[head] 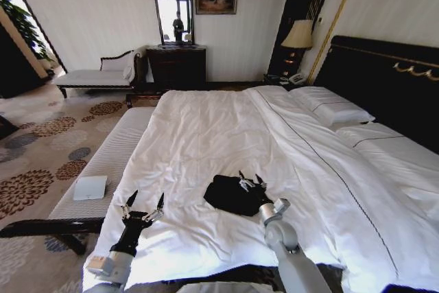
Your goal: Fold the clothes on the bed.
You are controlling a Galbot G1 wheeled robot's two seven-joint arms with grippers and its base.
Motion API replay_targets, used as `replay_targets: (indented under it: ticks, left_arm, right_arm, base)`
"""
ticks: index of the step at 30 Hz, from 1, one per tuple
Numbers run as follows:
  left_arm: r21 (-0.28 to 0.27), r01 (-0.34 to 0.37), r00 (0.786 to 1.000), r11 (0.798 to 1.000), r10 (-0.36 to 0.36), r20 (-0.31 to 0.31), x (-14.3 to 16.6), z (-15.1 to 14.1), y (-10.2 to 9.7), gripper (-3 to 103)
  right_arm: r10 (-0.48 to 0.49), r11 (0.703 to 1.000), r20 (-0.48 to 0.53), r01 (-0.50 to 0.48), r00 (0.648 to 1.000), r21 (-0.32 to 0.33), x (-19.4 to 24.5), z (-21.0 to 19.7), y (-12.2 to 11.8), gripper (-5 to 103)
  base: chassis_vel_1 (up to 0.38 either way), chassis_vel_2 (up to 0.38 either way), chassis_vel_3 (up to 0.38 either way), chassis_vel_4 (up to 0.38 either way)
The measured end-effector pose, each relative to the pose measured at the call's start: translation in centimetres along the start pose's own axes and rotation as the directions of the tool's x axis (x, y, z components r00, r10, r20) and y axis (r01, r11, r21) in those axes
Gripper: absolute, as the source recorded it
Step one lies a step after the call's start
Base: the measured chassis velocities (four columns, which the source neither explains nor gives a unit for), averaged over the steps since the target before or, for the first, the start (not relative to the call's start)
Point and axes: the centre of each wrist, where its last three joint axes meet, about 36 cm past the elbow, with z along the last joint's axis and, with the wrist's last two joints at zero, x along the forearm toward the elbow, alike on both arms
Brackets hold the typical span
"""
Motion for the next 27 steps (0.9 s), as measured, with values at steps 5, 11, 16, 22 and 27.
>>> replay_targets:
  ticks: [5, 11, 16, 22, 27]
  left_arm:
    - [0.000, 0.000, 1.000, 1.000, 0.000, 0.000, 0.0, 0.0, 0.0, 100]
    - [0.000, 0.000, 1.000, 1.000, 0.000, 0.000, 0.0, 0.0, 0.0, 100]
    - [0.000, 0.000, 1.000, 1.000, 0.000, 0.000, 0.0, 0.0, 0.0, 100]
    - [0.000, 0.000, 1.000, 1.000, 0.000, 0.000, 0.0, 0.0, 0.0, 100]
    - [0.000, 0.000, 1.000, 1.000, 0.000, 0.000, 0.0, 0.0, 0.0, 100]
  right_arm:
    - [-0.043, 0.988, -0.025, 0.046, 0.999, 0.150, -0.4, 3.8, 0.5, 100]
    - [-0.137, 0.965, -0.033, 0.141, 0.990, 0.221, -1.4, 6.3, 3.9, 100]
    - [-0.194, 0.952, -0.037, 0.197, 0.980, 0.234, -2.5, 6.8, 6.4, 100]
    - [-0.245, 0.941, -0.040, 0.247, 0.969, 0.230, -3.7, 7.2, 9.1, 100]
    - [-0.271, 0.932, -0.057, 0.277, 0.961, 0.235, -3.8, 7.9, 10.3, 100]
  base:
    - [0.000, 0.000, 0.000, 0.000]
    - [0.000, 0.000, 0.000, 0.000]
    - [0.000, 0.000, 0.000, 0.000]
    - [0.000, 0.000, 0.000, 0.000]
    - [0.000, 0.000, 0.000, 0.000]
